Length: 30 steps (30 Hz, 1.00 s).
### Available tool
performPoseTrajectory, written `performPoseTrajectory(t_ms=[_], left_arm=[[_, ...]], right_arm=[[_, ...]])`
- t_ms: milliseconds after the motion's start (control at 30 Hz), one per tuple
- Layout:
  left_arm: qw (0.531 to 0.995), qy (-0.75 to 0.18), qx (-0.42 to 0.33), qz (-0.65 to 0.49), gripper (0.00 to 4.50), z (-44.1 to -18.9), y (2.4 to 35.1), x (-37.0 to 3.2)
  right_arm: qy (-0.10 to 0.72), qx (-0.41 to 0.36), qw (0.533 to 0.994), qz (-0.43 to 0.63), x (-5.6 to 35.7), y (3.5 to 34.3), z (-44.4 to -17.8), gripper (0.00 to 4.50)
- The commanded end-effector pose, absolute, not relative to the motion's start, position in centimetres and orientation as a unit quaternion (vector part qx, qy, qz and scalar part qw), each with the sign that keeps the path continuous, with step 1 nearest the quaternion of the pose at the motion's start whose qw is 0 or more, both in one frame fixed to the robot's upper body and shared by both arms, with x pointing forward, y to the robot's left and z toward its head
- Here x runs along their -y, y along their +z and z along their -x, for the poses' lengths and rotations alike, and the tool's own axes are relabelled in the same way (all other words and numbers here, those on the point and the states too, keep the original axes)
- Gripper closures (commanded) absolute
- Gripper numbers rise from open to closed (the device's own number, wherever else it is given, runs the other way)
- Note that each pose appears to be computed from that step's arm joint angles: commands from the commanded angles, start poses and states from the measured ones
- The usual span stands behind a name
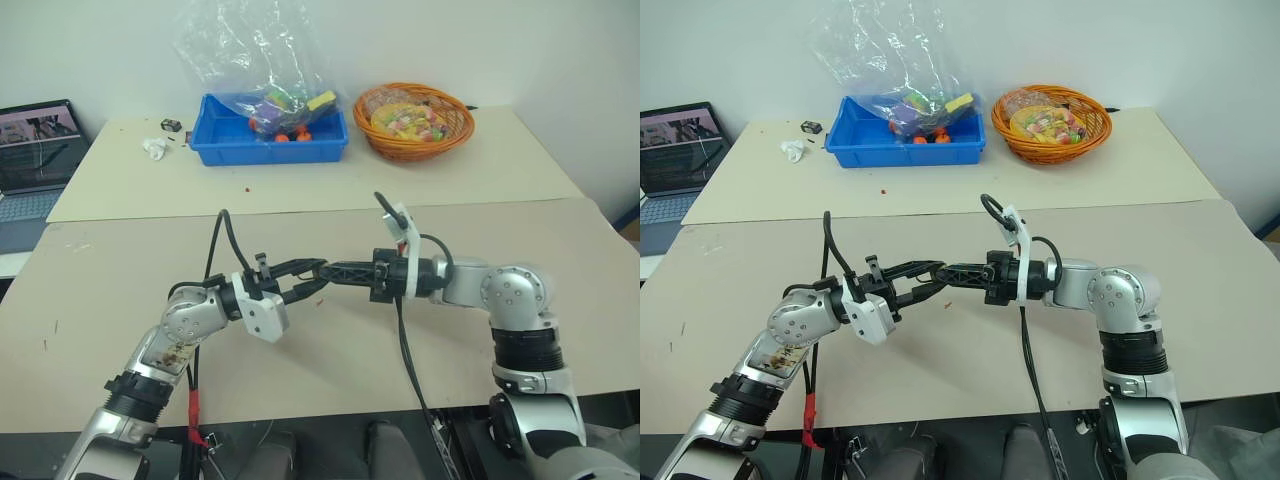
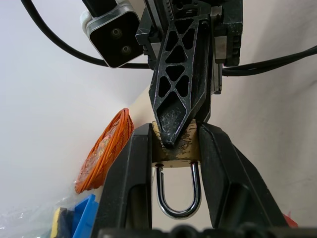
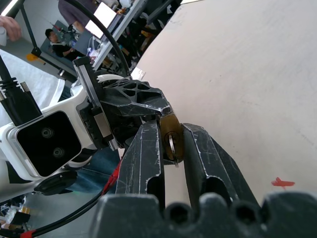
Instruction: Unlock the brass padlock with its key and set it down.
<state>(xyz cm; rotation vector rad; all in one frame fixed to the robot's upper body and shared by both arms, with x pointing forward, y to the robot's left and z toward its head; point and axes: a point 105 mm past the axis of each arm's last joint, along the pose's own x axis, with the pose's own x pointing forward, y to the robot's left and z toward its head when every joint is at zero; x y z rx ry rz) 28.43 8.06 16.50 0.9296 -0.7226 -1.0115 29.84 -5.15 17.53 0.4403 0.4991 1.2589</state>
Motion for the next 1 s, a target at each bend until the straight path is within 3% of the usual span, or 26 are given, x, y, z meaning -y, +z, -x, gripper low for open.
performPoseTrajectory(t_ms=[33, 700, 767, 900, 1000], left_arm=[[0.707, -0.447, 0.346, -0.425, 3.69, -28.12, 17.54, -7.89], [0.715, -0.446, 0.339, -0.418, 3.69, -28.07, 17.43, -7.95], [0.718, -0.444, 0.339, -0.414, 2.69, -28.11, 17.56, -8.01], [0.718, -0.442, 0.336, -0.419, 1.39, -28.25, 17.57, -8.08], [0.716, -0.443, 0.334, -0.425, 0.18, -28.26, 17.4, -8.12]], right_arm=[[0.592, -0.208, 0.753, -0.196, 4.83, 18.34, -29.38, 4.34], [0.6, -0.207, 0.748, -0.193, 4.38, 18.46, -28.75, 4.34], [0.599, -0.208, 0.749, -0.194, 4.38, 18.42, -28.81, 4.34], [0.598, -0.207, 0.749, -0.196, 4.35, 18.43, -28.86, 4.36], [0.597, -0.207, 0.75, -0.196, 4.36, 18.38, -28.88, 4.36]])
